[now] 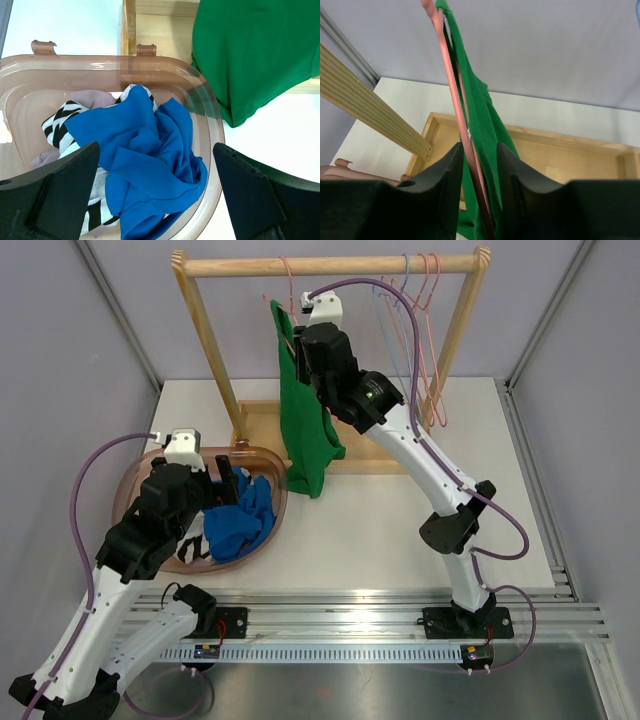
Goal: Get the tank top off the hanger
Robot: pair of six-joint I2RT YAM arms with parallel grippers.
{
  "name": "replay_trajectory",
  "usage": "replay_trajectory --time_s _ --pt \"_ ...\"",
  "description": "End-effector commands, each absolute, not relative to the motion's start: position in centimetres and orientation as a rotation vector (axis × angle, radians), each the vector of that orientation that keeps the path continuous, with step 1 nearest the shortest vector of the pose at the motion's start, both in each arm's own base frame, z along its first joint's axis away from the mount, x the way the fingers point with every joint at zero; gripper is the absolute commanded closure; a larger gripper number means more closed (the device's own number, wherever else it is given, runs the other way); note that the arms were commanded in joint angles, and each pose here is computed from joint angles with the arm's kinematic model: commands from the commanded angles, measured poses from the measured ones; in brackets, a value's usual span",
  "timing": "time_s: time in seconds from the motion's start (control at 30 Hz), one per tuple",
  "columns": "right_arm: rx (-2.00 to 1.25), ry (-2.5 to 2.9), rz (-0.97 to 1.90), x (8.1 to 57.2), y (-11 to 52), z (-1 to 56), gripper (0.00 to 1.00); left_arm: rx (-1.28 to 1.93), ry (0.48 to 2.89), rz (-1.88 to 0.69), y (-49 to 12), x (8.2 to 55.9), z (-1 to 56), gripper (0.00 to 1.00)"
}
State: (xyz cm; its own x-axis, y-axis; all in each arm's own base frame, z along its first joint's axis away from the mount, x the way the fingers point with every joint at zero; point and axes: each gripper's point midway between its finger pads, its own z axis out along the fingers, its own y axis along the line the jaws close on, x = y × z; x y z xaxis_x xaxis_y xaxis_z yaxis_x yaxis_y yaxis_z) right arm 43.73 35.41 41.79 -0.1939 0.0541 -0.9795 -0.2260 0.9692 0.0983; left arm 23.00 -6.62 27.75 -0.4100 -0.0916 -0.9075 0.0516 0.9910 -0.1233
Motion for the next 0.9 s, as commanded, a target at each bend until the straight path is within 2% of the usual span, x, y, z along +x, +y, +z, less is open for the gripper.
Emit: replay_trajectory --time_s 0.0,0.1,0.2,0.3,0.47,0.87 --pt "-0.104 1.662 0.299 42.8 34.2 46.0 0.60 0.000 1.963 -0.191 -7.4 23.6 28.1 0.01" --pt "-0.126 1.663 0.315 42.7 34.4 46.2 0.76 0.007 1.969 -0.193 -7.5 23.5 28.0 0.01" --pt "-0.139 1.659 0.319 42.7 34.5 46.4 0.80 0.009 1.971 -0.195 -7.6 23.6 27.9 0.01" --pt "-0.147 1.648 0.315 42.7 34.4 46.9 0.96 0.011 1.970 -0.199 -7.6 23.6 27.9 0.01" --pt "-0.160 1.610 0.327 42.1 33.9 48.6 1.00 0.018 1.974 -0.204 -7.8 23.6 27.9 0.01" --pt "-0.145 1.519 0.399 39.9 32.3 53.1 1.00 0.020 1.976 -0.202 -7.8 23.6 27.8 0.01"
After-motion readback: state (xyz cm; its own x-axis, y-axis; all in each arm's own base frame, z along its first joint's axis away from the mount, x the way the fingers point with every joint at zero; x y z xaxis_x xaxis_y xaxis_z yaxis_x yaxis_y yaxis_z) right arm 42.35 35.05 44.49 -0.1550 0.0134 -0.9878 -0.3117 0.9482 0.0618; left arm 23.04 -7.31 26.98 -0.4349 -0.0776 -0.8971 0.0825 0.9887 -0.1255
